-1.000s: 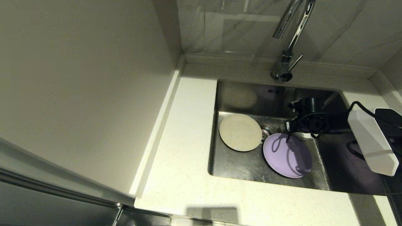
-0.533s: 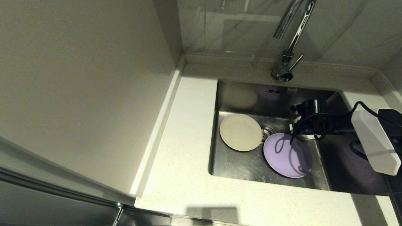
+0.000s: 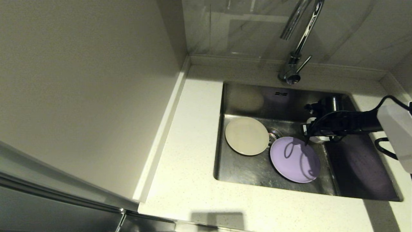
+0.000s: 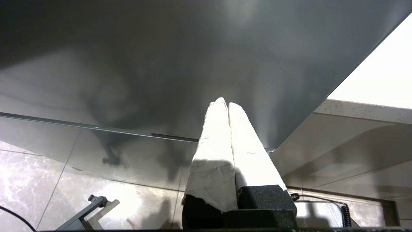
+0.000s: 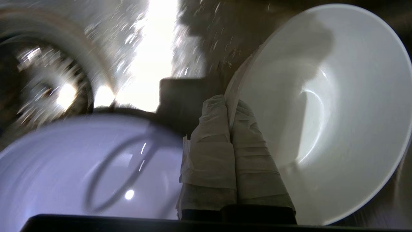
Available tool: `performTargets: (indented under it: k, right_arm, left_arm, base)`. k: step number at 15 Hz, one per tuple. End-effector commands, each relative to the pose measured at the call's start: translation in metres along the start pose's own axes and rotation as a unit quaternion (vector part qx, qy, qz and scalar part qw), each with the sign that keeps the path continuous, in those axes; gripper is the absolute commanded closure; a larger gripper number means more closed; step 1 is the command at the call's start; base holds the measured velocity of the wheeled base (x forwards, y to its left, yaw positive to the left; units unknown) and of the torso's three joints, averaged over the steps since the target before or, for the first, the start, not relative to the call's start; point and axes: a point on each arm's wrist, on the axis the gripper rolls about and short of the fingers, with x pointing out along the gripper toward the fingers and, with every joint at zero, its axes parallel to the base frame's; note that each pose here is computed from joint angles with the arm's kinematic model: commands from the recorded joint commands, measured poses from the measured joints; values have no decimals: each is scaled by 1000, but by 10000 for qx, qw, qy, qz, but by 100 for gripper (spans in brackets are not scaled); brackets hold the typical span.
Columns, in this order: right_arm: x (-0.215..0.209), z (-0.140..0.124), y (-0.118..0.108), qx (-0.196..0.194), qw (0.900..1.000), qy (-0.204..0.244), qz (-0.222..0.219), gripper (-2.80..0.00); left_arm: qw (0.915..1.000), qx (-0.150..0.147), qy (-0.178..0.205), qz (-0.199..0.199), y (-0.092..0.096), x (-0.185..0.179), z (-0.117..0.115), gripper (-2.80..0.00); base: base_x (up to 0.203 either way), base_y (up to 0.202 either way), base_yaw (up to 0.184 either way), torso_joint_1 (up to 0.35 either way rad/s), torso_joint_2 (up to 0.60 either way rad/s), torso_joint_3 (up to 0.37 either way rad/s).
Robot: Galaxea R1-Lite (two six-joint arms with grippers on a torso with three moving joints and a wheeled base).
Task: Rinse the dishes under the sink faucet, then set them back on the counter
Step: Put a bowl back to the table from the sink
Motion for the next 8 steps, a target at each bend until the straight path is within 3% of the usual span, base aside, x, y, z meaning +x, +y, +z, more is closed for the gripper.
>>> performTargets:
  k: [1,5,7,8]
  right_arm:
    - [-57,16,0,-22,9994,-214,263,0]
    - [-148,13,6,-82,9921,-484,1154,0]
    - [-186,14,5,-138,9834,-906,1566,0]
    - [-199,21,2,-192,9779,-1331,1604,0]
  left_arm:
    - [10000,-1,-9,2,0,0,0,0]
    - [10000,-1,-9,2,0,0,0,0]
    - [10000,-1,-9,2,0,0,0,0]
    - [10000,-1,-9,2,0,0,0,0]
  base:
    - [0,0,0,0,0,0]
    - [0,0,0,0,0,0]
    - [0,0,0,0,0,0]
    - [0,0,0,0,0,0]
